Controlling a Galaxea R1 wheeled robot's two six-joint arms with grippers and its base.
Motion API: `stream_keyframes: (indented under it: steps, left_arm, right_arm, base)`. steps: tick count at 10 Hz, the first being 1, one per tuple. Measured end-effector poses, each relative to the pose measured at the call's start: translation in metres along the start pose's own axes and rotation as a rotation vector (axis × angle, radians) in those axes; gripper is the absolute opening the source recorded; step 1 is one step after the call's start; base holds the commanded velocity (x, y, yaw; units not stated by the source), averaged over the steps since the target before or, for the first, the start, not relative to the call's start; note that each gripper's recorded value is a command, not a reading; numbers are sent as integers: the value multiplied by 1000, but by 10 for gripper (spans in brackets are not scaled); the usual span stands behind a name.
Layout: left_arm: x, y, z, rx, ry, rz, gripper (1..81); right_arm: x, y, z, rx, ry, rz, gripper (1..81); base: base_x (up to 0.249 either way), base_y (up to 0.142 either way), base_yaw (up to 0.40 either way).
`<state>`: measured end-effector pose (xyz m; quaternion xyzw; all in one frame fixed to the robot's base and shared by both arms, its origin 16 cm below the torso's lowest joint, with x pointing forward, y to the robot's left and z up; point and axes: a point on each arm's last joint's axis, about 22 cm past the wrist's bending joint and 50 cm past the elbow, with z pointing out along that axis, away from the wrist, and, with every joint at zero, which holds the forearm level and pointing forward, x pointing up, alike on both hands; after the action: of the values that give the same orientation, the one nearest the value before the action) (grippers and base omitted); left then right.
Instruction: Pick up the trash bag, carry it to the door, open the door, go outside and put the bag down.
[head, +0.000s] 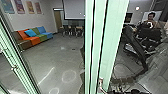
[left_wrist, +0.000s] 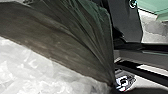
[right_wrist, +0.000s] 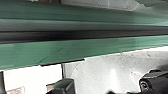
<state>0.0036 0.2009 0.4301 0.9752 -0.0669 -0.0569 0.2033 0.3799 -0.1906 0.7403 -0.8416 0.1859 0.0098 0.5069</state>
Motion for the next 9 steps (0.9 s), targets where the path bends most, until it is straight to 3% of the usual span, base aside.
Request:
stream_keyframes:
  steps: [3, 6, 7, 9]
  left_arm:
    - [3, 0, 0, 1, 7, 3, 10]
    - [3, 0, 0, 0, 3, 3, 10]
    - [-3, 2, 0, -4, -10, 0, 10]
    - [4, 1, 0, -3, -1, 2, 10]
  right_arm:
    - [-12, 7, -1, 14, -16, -6, 811]
    - [15, -2, -6, -3, 67, 54, 811]
    - [20, -2, -8, -6, 81, 59, 811]
    - [25, -2, -10, -8, 93, 70, 811]
  base:
    - [71, 0, 0]
    - [0, 0, 0]
    - [0, 0, 0]
    - [0, 0, 0]
